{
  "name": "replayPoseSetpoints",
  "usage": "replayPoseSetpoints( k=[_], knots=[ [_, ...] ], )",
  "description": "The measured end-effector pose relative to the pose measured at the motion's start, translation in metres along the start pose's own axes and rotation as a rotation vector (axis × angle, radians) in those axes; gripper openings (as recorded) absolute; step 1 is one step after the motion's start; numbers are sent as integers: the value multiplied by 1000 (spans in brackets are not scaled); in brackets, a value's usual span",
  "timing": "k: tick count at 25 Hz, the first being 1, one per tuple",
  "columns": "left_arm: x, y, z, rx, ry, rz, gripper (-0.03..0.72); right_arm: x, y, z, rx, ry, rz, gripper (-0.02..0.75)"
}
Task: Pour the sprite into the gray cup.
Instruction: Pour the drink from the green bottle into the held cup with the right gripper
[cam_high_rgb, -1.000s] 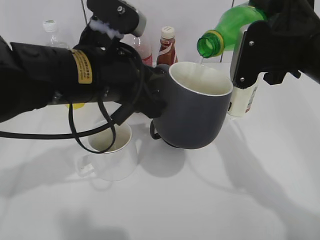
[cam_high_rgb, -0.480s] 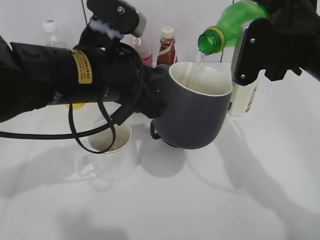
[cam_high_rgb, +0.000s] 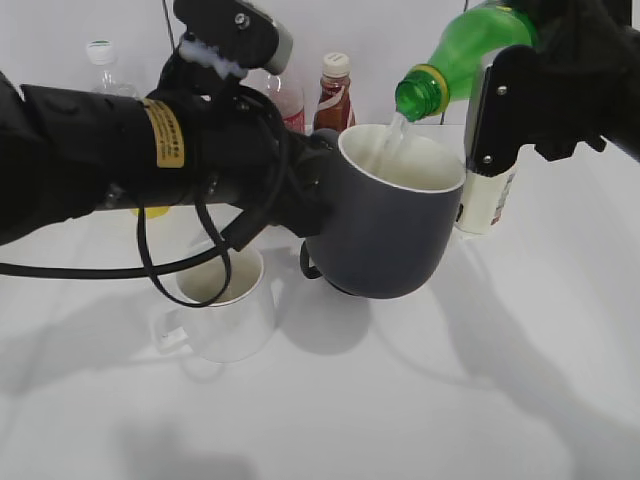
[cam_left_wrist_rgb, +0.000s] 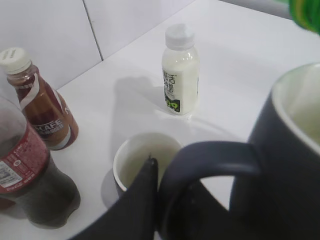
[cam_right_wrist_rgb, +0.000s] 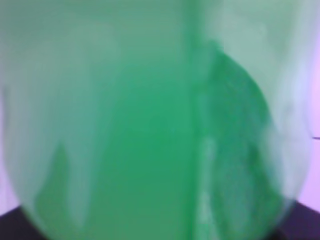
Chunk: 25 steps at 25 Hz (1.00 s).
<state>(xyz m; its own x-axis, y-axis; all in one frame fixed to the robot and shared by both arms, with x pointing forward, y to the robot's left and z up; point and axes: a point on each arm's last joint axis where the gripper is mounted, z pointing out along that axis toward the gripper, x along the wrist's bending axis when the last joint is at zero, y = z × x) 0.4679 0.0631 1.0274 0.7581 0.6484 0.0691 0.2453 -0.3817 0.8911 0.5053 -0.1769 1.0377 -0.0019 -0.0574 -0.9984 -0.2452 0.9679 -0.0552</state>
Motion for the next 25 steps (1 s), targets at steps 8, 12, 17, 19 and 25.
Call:
replayPoseSetpoints(
  k=[8, 12, 17, 19, 25],
  knots=[
    [0, 0, 0, 1, 0, 1, 62, -2, 0, 0, 4, -18, -46, 428],
    [0, 0, 0, 3, 1, 1, 62, -3, -1, 0, 7, -30, -54, 428],
    [0, -1, 0, 7, 1, 3, 62, -3, -1, 0, 10, -37, -59, 428],
    [0, -1, 0, 8, 1, 5, 62, -3, -1, 0, 10, -37, -59, 428],
    [0, -1, 0, 8, 1, 5, 62, -1, -2, 0, 26, -6, 24, 428]
  ],
)
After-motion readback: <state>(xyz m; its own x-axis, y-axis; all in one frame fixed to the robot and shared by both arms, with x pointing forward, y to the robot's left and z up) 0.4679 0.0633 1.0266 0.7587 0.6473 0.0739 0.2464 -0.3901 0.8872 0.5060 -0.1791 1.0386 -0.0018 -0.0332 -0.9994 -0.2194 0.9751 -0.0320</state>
